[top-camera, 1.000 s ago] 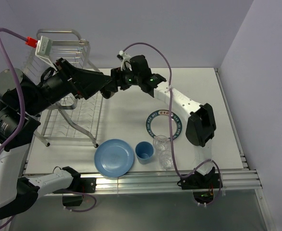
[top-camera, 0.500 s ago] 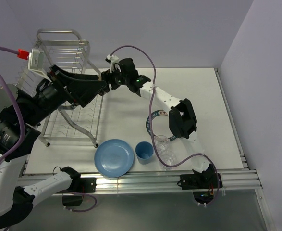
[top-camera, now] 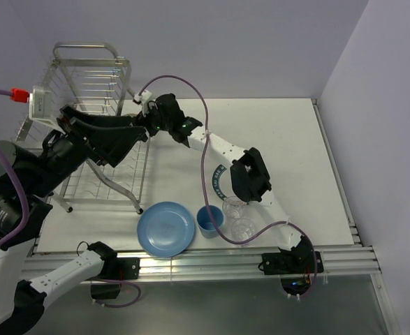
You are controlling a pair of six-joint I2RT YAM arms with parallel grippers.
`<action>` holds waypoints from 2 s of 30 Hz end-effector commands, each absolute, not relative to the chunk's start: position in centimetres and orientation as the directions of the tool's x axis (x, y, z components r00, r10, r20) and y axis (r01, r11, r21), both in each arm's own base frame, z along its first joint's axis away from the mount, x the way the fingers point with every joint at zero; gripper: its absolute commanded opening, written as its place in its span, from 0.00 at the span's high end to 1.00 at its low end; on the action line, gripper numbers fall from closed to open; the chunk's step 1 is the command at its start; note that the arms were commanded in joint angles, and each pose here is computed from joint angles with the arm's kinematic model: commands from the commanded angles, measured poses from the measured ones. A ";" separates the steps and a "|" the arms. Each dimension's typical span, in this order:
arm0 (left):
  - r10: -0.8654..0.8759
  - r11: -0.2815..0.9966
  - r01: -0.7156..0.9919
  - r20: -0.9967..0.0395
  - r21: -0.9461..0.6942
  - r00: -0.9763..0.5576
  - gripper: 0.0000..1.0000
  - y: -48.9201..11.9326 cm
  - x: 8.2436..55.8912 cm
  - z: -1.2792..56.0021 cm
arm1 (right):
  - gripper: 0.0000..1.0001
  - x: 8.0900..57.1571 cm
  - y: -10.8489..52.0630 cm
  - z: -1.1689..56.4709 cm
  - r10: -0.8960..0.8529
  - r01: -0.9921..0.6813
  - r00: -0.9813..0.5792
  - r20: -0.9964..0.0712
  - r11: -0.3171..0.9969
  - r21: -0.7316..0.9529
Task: Load the mixed dishes into the dish rack
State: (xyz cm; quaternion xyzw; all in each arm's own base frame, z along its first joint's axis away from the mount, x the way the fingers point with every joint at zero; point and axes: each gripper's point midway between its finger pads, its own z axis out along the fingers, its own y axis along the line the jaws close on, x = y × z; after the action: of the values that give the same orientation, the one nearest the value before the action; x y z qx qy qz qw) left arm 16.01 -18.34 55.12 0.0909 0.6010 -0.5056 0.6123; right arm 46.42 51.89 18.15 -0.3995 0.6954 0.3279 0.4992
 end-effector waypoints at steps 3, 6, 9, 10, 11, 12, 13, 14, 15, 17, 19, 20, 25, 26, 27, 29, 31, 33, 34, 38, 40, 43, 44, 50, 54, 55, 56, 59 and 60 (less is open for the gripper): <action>-0.519 0.496 0.733 -0.836 -0.465 -0.179 0.19 -17.3 15.5 55.4 | 1.00 47.2 53.9 25.8 -0.146 -0.872 0.123 -0.982 0.456 -0.177; -0.513 0.503 0.731 -0.840 -0.461 -0.177 0.19 -17.2 15.4 55.2 | 1.00 47.5 54.0 25.5 -0.172 -0.857 0.167 -0.971 0.461 -0.229; -0.512 0.504 0.733 -0.841 -0.458 -0.174 0.19 -17.1 15.2 55.0 | 1.00 48.0 54.1 24.7 -0.210 -0.841 0.199 -0.957 0.465 -0.277; -0.511 0.503 0.733 -0.841 -0.458 -0.174 0.19 -17.1 15.2 55.0 | 1.00 48.1 54.0 24.5 -0.218 -0.837 0.205 -0.954 0.466 -0.286; -0.509 0.499 0.737 -0.842 -0.456 -0.176 0.18 -17.1 15.0 55.0 | 1.00 48.3 54.0 24.1 -0.234 -0.831 0.216 -0.948 0.465 -0.304; -0.508 0.502 0.735 -0.843 -0.456 -0.177 0.19 -17.1 15.1 54.9 | 1.00 48.4 54.0 23.9 -0.243 -0.829 0.221 -0.944 0.463 -0.313; -0.504 0.504 0.737 -0.846 -0.451 -0.173 0.18 -17.1 15.0 54.9 | 1.00 48.5 53.9 23.6 -0.251 -0.827 0.223 -0.942 0.462 -0.319; -0.502 0.504 0.737 -0.847 -0.450 -0.174 0.18 -17.1 14.9 54.9 | 1.00 48.5 53.9 23.3 -0.262 -0.825 0.234 -0.936 0.457 -0.334; -0.498 0.505 0.738 -0.849 -0.448 -0.174 0.18 -17.1 15.0 54.8 | 1.00 48.6 54.0 22.7 -0.271 -0.826 0.232 -0.934 0.453 -0.336; -0.497 0.508 0.740 -0.852 -0.441 -0.167 0.18 -17.0 14.8 54.8 | 1.00 48.6 54.1 21.9 -0.287 -0.826 0.240 -0.927 0.440 -0.351; -0.492 0.511 0.739 -0.854 -0.439 -0.167 0.18 -17.0 14.8 54.6 | 1.00 48.8 54.2 21.3 -0.299 -0.825 0.243 -0.923 0.436 -0.359; -0.490 0.511 0.739 -0.855 -0.438 -0.168 0.18 -16.9 14.7 54.5 | 1.00 48.8 54.3 21.0 -0.303 -0.825 0.247 -0.920 0.432 -0.364; -0.485 0.512 0.741 -0.858 -0.434 -0.168 0.18 -16.9 14.6 54.3 | 1.00 48.5 54.8 20.8 -0.307 -0.828 0.265 -0.914 0.413 -0.378; -0.486 0.512 0.741 -0.858 -0.434 -0.166 0.18 -16.8 14.5 54.3 | 1.00 48.6 54.7 20.9 -0.306 -0.828 0.266 -0.914 0.413 -0.379; -0.487 0.512 0.740 -0.857 -0.435 -0.167 0.18 -16.8 14.5 54.2 | 1.00 48.4 54.9 20.6 -0.307 -0.833 0.267 -0.914 0.404 -0.379; -0.489 0.514 0.739 -0.857 -0.436 -0.165 0.18 -16.7 14.4 54.2 | 1.00 48.4 54.9 20.4 -0.309 -0.835 0.265 -0.914 0.400 -0.378; -0.487 0.512 0.742 -0.858 -0.433 -0.165 0.18 -16.7 14.3 54.2 | 1.00 48.3 55.0 20.1 -0.313 -0.840 0.263 -0.912 0.391 -0.377; -0.486 0.512 0.741 -0.858 -0.434 -0.166 0.18 -16.7 14.3 54.1 | 1.00 47.9 55.2 20.0 -0.310 -0.847 0.266 -0.913 0.377 -0.375; -0.487 0.512 0.742 -0.858 -0.433 -0.165 0.18 -16.7 14.2 54.1 | 1.00 47.7 55.4 19.7 -0.312 -0.850 0.268 -0.912 0.369 -0.376; -0.488 0.508 0.745 -0.857 -0.432 -0.164 0.18 -16.6 14.0 53.8 | 1.00 47.3 56.0 19.2 -0.311 -0.857 0.275 -0.910 0.349 -0.378; -0.486 0.509 0.744 -0.858 -0.432 -0.165 0.18 -16.5 13.9 53.6 | 1.00 46.9 56.4 19.0 -0.312 -0.860 0.280 -0.908 0.339 -0.381; -0.483 0.512 0.745 -0.861 -0.427 -0.161 0.18 -16.3 13.6 53.5 | 1.00 46.5 56.8 18.0 -0.321 -0.865 0.281 -0.904 0.323 -0.384; -0.483 0.515 0.745 -0.862 -0.424 -0.157 0.18 -16.3 13.6 53.5 | 1.00 46.3 56.9 17.8 -0.324 -0.867 0.282 -0.903 0.317 -0.385; -0.473 0.521 0.741 -0.866 -0.424 -0.163 0.18 -16.0 13.3 52.8 | 1.00 46.4 57.1 16.5 -0.351 -0.859 0.288 -0.891 0.317 -0.402; -0.471 0.529 0.736 -0.868 -0.422 -0.159 0.17 -15.8 13.2 52.6 | 0.88 46.2 57.2 15.9 -0.363 -0.858 0.284 -0.888 0.318 -0.404; -0.471 0.528 0.738 -0.868 -0.421 -0.158 0.17 -15.8 13.1 52.7 | 0.77 46.2 57.1 15.8 -0.365 -0.856 0.283 -0.887 0.321 -0.405; -0.470 0.528 0.737 -0.868 -0.421 -0.159 0.17 -15.8 13.1 52.6 | 0.74 46.3 57.1 15.8 -0.366 -0.855 0.282 -0.887 0.324 -0.406; -0.467 0.529 0.738 -0.870 -0.419 -0.160 0.17 -15.7 13.0 52.6 | 0.59 46.4 57.0 15.7 -0.373 -0.851 0.282 -0.884 0.328 -0.410; -0.469 0.529 0.738 -0.869 -0.420 -0.158 0.17 -15.7 12.9 52.7 | 0.59 46.3 56.9 15.6 -0.379 -0.852 0.281 -0.882 0.325 -0.411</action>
State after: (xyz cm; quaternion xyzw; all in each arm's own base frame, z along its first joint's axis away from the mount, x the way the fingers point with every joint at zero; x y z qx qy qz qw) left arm 13.20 -16.06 52.21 0.1083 0.6055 -0.4780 0.6271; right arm 46.89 55.23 13.27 -0.5472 0.5943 0.1968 0.5556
